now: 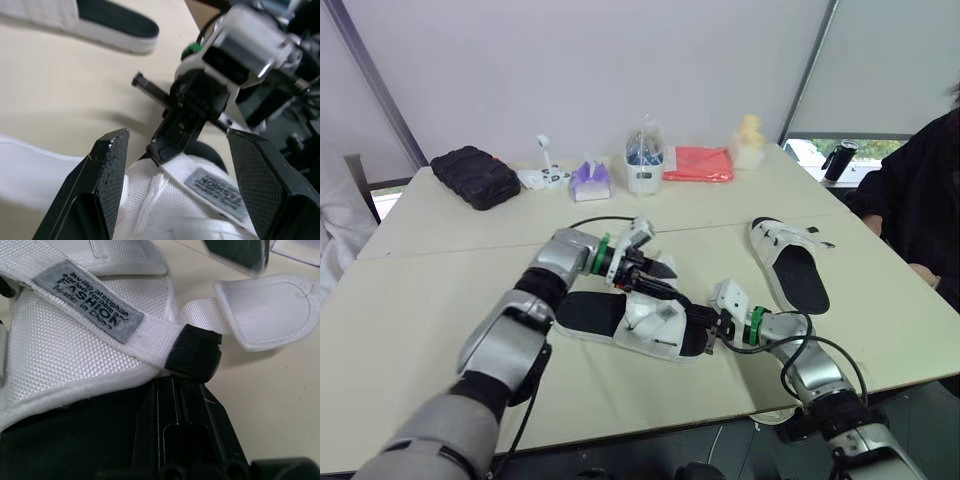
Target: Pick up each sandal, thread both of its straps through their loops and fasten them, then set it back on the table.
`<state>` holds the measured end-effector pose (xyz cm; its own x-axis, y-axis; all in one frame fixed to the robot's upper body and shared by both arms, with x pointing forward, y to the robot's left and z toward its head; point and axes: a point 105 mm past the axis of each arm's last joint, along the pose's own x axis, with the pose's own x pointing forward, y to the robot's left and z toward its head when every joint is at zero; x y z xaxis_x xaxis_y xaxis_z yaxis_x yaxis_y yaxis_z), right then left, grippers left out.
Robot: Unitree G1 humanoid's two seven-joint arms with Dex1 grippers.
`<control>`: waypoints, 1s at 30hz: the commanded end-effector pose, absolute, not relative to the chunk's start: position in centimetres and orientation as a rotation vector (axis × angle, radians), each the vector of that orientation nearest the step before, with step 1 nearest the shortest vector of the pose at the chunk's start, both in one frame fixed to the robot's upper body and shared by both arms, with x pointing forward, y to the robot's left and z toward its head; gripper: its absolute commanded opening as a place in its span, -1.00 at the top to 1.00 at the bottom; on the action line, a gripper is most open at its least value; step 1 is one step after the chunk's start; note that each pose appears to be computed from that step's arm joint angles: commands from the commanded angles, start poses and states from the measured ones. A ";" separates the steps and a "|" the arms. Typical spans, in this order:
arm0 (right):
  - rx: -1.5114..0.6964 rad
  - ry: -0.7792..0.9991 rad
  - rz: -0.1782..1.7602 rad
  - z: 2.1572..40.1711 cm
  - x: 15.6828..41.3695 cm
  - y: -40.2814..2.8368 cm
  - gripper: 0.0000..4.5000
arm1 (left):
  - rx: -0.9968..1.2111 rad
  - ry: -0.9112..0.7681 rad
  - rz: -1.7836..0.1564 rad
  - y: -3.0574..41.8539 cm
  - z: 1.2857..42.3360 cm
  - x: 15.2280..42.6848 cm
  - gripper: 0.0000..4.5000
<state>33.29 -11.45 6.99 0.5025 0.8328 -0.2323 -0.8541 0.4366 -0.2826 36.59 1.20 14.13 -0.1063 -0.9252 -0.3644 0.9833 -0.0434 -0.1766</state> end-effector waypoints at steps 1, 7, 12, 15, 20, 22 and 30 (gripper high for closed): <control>-0.386 0.234 1.035 2.9 32.1 -12.1 1.00 | 0.232 0.431 -1.640 0.6 14.4 36.7 -0.43; -0.380 0.229 1.018 2.9 31.7 -12.1 1.00 | 0.264 0.465 -1.616 0.1 13.2 36.8 -0.43; -0.378 0.232 1.007 2.9 31.6 -12.2 1.00 | 0.249 0.477 -1.632 -0.3 13.0 36.5 -0.43; -0.378 0.232 1.005 2.9 31.6 -12.2 1.00 | 0.249 0.477 -1.644 -0.6 12.8 36.3 -0.43; -0.380 0.228 0.999 3.0 31.8 -12.2 1.00 | 0.278 0.456 -1.660 -1.2 12.7 36.1 -0.06; -0.381 0.226 0.998 3.0 31.9 -12.2 1.00 | 0.307 0.446 -1.669 -1.3 12.7 36.1 0.35; -0.381 0.221 0.995 3.0 32.1 -12.1 1.00 | 0.348 0.391 -1.694 -1.4 13.8 36.2 0.98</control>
